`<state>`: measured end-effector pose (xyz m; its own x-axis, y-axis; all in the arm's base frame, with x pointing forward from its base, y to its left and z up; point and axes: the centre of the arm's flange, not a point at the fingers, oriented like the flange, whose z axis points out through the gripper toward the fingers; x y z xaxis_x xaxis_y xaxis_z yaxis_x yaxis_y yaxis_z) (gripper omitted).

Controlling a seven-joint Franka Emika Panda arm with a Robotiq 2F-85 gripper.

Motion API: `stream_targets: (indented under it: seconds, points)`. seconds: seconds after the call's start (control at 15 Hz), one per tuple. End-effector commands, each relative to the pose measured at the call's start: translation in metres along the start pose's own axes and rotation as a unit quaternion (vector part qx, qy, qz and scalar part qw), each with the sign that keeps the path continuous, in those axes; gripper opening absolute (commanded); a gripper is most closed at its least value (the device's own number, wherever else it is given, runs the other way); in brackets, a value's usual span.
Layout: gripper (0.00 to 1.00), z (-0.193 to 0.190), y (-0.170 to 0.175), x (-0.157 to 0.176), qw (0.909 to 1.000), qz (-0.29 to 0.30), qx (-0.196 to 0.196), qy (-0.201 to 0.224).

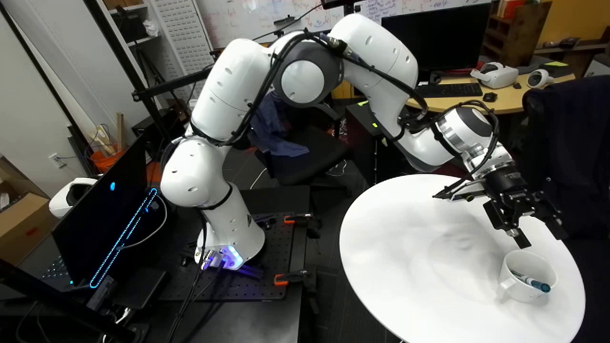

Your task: Put the green marker inside the white mug

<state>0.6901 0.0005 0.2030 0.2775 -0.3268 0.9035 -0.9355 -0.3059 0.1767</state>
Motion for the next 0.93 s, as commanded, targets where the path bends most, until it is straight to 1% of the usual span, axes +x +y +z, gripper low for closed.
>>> stream_targets:
  seconds: [0.0,0.2,0.33,0.47,0.53,0.6,0.67,0.87]
  points:
    - [1.0,-0.018,0.032,0.008,0.9951,-0.046,0.07,-0.054]
    - [1.0,-0.026,0.037,0.004,0.9837,-0.088,0.125,-0.094]
    - [1.0,-0.03,0.042,0.002,0.9725,-0.121,0.162,-0.116]
    - [1.0,-0.032,0.055,0.001,0.9582,-0.155,0.197,-0.138]
    - [1.0,-0.027,0.028,-0.009,0.97,-0.124,0.174,-0.116]
    - [1.0,-0.027,0.033,-0.009,0.9656,-0.134,0.185,-0.124]
    - [1.0,-0.026,0.037,-0.009,0.9634,-0.14,0.19,-0.128]
    - [1.0,-0.027,0.041,-0.008,0.9627,-0.141,0.191,-0.13]
